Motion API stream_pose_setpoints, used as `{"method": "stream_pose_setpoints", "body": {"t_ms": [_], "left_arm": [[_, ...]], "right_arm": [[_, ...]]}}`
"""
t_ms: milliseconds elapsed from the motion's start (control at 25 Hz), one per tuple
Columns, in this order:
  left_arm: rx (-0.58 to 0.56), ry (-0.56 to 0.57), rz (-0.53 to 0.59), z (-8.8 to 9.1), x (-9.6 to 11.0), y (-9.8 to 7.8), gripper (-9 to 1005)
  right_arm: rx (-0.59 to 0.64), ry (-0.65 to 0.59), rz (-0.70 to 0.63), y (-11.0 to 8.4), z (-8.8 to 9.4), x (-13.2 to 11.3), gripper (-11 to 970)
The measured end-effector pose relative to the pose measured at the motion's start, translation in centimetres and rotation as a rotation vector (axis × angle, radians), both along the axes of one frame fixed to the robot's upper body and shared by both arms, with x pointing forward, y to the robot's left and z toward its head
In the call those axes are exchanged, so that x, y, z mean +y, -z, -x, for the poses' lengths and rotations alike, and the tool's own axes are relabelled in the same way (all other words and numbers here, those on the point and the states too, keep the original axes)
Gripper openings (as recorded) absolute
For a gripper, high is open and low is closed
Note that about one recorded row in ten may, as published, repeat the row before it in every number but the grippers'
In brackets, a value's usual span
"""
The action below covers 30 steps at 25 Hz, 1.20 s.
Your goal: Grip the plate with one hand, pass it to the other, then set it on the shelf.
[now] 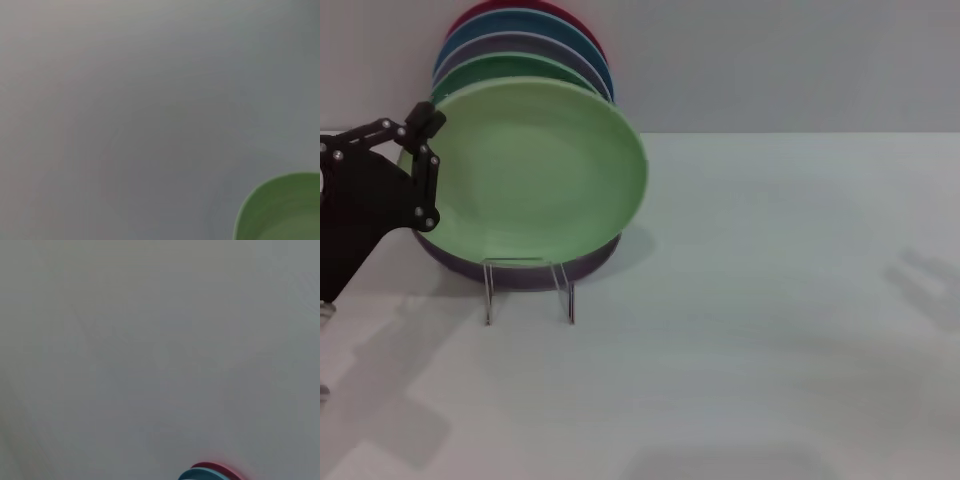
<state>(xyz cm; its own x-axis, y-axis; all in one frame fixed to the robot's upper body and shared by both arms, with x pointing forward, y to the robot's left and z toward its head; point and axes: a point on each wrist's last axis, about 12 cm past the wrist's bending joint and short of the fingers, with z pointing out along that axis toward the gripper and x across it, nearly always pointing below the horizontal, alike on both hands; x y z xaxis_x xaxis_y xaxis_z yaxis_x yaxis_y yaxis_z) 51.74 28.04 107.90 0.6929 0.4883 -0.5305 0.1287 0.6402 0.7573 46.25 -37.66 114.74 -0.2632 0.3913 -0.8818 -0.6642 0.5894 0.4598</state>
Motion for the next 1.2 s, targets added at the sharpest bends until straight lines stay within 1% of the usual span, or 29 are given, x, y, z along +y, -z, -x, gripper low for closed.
{"method": "stream_pose_setpoints", "body": {"t_ms": [200, 360, 480, 680, 840, 880, 920, 960, 1000, 1040, 1080, 1120, 1160, 1200], "left_arm": [[0.016, -0.021, -0.055, -0.1, -0.5, 0.7, 28], [-0.016, -0.077, -0.095, 0.2, -1.9, 1.4, 28], [-0.014, -0.089, -0.115, 0.4, -2.2, 1.8, 29], [-0.002, -0.106, -0.116, 0.8, -1.9, 2.1, 193], [-0.003, -0.114, -0.104, 1.3, -1.7, 2.2, 278], [-0.013, -0.12, -0.082, 2.1, -1.6, 2.3, 300], [-0.013, -0.12, -0.082, 2.1, -1.6, 2.3, 321], [-0.033, -0.131, -0.065, 3.2, -1.6, 2.4, 342], [-0.033, -0.131, -0.065, 3.2, -1.6, 2.4, 364], [-0.045, -0.14, -0.057, 3.8, -1.5, 2.4, 385], [-0.058, -0.16, -0.037, 4.8, -1.2, 2.5, 406], [-0.058, -0.16, -0.037, 4.8, -1.2, 2.5, 428], [-0.056, -0.185, -0.007, 5.5, -0.8, 2.6, 449], [-0.056, -0.185, -0.007, 5.5, -0.8, 2.6, 527]], "right_arm": [[0.0, 0.0, 0.001, 0.0, 0.0, 0.0, 586], [0.0, 0.001, 0.001, 0.0, 0.0, 0.0, 587], [0.0, 0.0, 0.002, 0.0, 0.0, 0.0, 588], [-0.001, -0.001, 0.005, 0.0, 0.0, 0.0, 591], [-0.004, -0.003, 0.008, -0.1, 0.0, 0.0, 592], [-0.004, -0.004, 0.008, -0.1, 0.0, 0.0, 593], [-0.004, -0.004, 0.008, -0.1, 0.0, 0.0, 593], [-0.004, -0.004, 0.009, -0.1, 0.0, 0.0, 594], [-0.005, -0.004, 0.011, -0.1, 0.0, 0.0, 594], [-0.006, -0.003, 0.013, -0.1, 0.0, 0.0, 594], [-0.01, 0.001, 0.017, -0.1, 0.1, -0.1, 595], [-0.01, 0.001, 0.017, -0.1, 0.1, -0.1, 595], [-0.019, 0.008, 0.025, 0.0, 0.2, -0.2, 596], [-0.019, 0.008, 0.025, 0.0, 0.2, -0.2, 596]]}}
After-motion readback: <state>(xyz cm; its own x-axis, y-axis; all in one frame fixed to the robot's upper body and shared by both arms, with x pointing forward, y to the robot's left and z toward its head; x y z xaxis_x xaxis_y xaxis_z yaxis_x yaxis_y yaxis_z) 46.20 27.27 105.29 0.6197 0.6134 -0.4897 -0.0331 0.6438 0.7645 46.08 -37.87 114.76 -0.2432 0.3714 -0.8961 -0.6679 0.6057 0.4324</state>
